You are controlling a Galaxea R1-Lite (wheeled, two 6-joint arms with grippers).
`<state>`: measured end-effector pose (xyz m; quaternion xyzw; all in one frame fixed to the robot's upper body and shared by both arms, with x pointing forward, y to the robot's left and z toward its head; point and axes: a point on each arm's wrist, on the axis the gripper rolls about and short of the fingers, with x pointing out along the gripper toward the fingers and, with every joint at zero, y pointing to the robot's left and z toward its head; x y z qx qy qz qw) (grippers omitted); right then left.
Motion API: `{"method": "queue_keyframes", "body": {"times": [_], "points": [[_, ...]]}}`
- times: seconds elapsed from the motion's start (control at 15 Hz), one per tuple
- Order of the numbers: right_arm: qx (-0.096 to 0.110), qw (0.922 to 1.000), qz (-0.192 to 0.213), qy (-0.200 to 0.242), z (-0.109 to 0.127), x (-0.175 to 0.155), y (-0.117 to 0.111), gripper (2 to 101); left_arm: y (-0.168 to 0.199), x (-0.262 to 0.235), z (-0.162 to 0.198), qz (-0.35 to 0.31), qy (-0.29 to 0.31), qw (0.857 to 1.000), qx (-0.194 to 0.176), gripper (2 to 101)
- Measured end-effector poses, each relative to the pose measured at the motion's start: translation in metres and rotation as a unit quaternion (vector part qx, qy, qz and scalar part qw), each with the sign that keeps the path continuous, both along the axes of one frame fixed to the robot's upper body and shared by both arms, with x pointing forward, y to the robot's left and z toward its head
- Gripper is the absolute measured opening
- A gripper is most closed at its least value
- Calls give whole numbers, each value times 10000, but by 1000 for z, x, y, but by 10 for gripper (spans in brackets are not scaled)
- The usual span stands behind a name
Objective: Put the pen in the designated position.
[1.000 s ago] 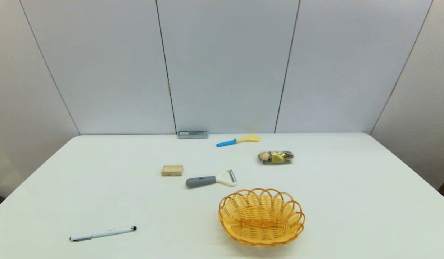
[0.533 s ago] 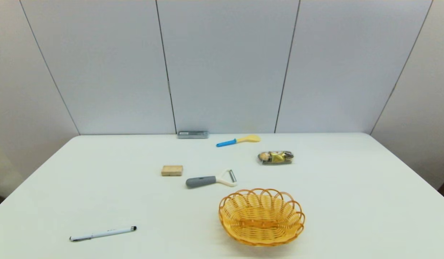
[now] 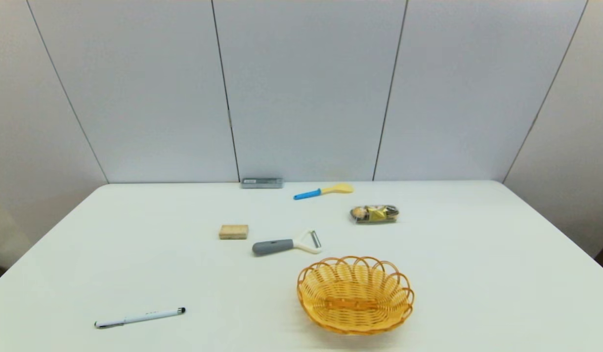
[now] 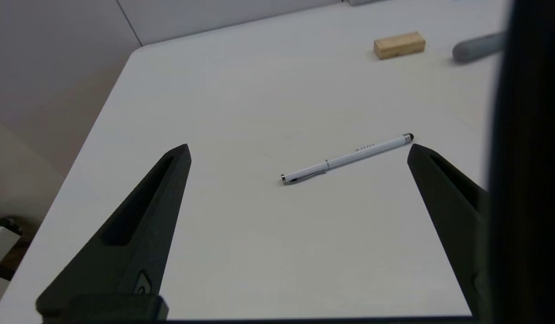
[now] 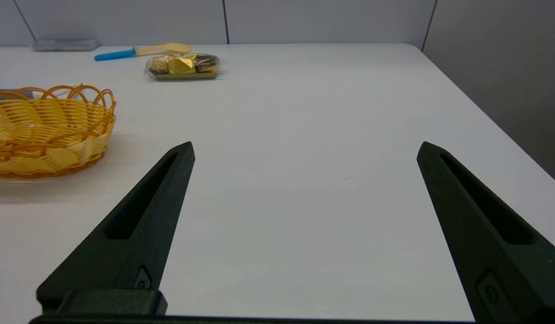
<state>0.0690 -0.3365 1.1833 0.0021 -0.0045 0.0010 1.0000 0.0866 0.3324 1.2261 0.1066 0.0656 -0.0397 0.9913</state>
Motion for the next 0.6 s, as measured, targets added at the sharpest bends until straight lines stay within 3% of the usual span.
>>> {"method": "queue_keyframes", "body": {"times": [0.33, 0.6], "points": [[0, 10000, 0, 2, 0, 0, 0, 980, -4, 32, 21, -827, 794, 9924, 451, 978], [0, 10000, 0, 0, 0, 0, 0, 980, -7, 69, 34, -1669, 1343, 9724, 924, 978]]}}
